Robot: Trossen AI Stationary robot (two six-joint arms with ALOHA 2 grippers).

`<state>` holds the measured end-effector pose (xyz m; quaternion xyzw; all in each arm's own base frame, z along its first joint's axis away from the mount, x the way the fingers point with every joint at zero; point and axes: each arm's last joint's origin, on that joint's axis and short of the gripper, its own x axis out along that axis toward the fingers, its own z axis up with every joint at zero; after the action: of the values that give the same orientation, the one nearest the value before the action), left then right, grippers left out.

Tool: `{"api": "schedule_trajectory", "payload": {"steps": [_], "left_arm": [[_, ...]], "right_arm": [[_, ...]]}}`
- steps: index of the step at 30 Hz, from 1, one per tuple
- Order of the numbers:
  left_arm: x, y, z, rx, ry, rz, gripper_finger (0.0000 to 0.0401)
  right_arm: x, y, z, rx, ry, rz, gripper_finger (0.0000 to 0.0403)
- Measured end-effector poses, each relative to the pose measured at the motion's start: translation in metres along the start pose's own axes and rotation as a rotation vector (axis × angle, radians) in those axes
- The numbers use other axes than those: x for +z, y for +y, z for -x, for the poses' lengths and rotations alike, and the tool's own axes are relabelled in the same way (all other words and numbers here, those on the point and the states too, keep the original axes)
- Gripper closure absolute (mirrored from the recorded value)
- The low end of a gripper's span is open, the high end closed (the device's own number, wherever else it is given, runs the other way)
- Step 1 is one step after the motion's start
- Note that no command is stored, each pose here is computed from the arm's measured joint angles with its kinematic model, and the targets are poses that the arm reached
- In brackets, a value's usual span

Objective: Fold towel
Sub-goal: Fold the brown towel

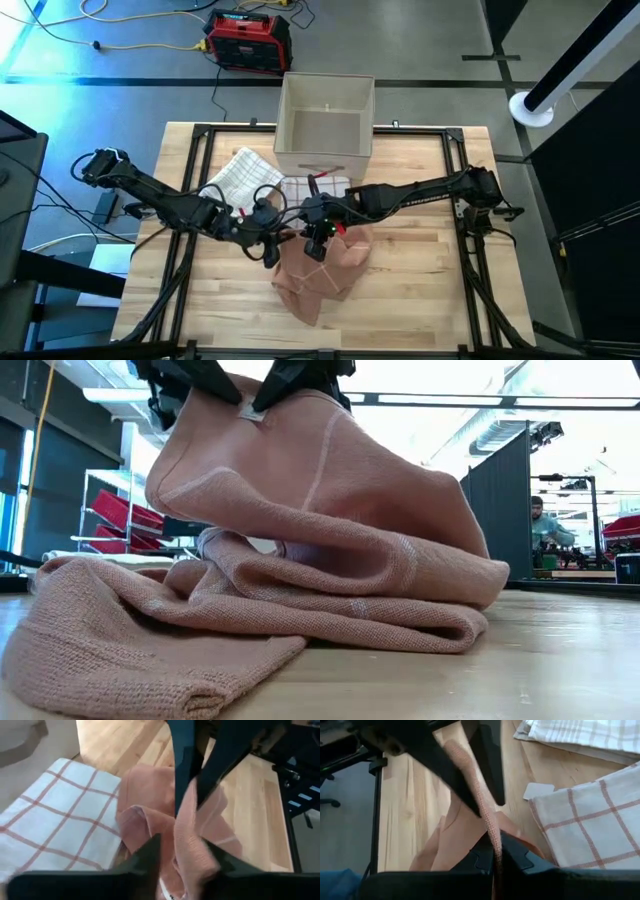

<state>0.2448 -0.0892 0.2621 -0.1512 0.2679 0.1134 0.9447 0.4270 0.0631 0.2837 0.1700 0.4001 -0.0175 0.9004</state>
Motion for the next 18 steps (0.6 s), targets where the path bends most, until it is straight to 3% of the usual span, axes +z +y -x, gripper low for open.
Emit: {"api": "schedule_trajectory", "payload": {"steps": [3,9,13,18], "left_arm": [[0.003,-0.002,0.0,-0.002,-0.041,-0.01,0.0392],[0.001,-0.002,0.002,-0.061,0.017,-0.024,0.0399],[-0.007,-0.007,0.011,-0.241,0.18,-0.024,0.04],[-0.02,-0.028,0.029,-0.563,0.413,0.022,0.0401]], "right_arm": [[0.0,0.0,0.0,0.003,0.001,0.009,0.0403],[-0.005,-0.002,0.009,-0.031,0.061,0.024,0.038],[-0.01,-0.004,0.044,-0.059,0.139,0.028,0.0331],[-0.021,-0.002,0.077,-0.077,0.231,0.036,0.026]]}}
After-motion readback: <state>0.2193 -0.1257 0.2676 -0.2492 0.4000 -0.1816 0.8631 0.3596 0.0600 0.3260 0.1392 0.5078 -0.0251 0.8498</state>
